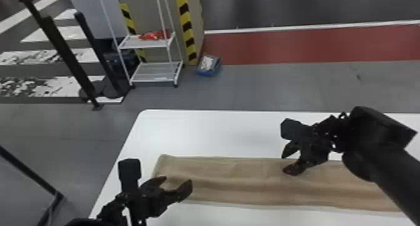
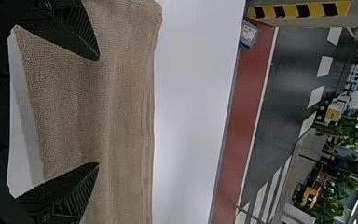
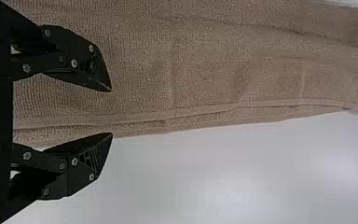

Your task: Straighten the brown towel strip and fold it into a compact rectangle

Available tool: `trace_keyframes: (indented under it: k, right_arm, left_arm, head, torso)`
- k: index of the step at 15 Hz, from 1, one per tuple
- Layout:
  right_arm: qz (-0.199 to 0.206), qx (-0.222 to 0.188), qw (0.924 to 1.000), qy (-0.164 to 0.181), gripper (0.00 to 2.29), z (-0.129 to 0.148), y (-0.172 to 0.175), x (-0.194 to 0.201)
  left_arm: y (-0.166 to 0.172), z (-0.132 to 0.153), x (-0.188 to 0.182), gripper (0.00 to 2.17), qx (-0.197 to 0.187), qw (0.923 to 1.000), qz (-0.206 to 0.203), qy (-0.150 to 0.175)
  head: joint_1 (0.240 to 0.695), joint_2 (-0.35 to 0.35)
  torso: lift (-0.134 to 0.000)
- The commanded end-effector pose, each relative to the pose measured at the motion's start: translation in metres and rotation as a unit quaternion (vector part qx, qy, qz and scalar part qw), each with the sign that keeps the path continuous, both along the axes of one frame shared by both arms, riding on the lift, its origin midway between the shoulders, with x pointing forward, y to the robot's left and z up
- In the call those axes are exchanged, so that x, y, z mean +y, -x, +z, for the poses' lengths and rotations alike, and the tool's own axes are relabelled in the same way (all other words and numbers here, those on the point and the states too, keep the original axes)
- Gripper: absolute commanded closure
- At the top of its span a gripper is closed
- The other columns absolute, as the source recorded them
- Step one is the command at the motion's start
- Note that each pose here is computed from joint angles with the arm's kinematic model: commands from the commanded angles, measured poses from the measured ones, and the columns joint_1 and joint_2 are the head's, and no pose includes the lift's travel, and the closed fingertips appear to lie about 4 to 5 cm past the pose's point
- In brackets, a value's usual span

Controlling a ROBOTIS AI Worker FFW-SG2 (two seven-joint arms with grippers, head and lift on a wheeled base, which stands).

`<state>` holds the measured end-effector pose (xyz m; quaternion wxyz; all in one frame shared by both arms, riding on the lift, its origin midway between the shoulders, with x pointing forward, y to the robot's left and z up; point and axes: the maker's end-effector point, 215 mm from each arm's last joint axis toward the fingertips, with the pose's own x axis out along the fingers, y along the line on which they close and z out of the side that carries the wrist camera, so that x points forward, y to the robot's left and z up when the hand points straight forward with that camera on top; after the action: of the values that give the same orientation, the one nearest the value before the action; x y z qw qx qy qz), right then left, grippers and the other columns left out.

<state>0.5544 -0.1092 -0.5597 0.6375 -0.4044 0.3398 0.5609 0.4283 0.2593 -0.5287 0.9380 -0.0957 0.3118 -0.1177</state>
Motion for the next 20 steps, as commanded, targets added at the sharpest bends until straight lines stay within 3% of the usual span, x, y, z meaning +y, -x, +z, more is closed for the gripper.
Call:
trace_keyframes:
  k: [1, 3, 11, 20]
  right_arm:
    - [-0.003, 0.008, 1.0000, 0.002, 0.66, -0.003, 0.003, -0.003]
    - [0.001, 0.017, 0.9998, 0.004, 0.89, -0.004, 0.008, -0.004]
    - [-0.017, -0.029, 0.9994, 0.002, 0.89, 0.002, -0.015, -0.006]
    - [-0.016, -0.003, 0.9999, 0.001, 0.90, -0.003, -0.003, -0.008]
  left_arm:
    - [0.005, -0.001, -0.003, 0.09, 0.001, 1.0000, -0.003, 0.000]
    - [0.012, 0.000, -0.008, 0.09, 0.002, 1.0000, -0.009, 0.002]
    - [0.035, -0.002, -0.058, 0.09, 0.017, 0.9978, -0.056, 0.032]
    - [0.050, -0.006, -0.065, 0.09, 0.024, 0.9972, -0.065, 0.027]
  head:
    - [0.695, 0.171]
    - [0.695, 0.165]
    - [0.695, 0.128]
    - [0.695, 0.094]
  torso:
    - [0.000]
    - [0.000]
    - [0.000]
    - [0.000]
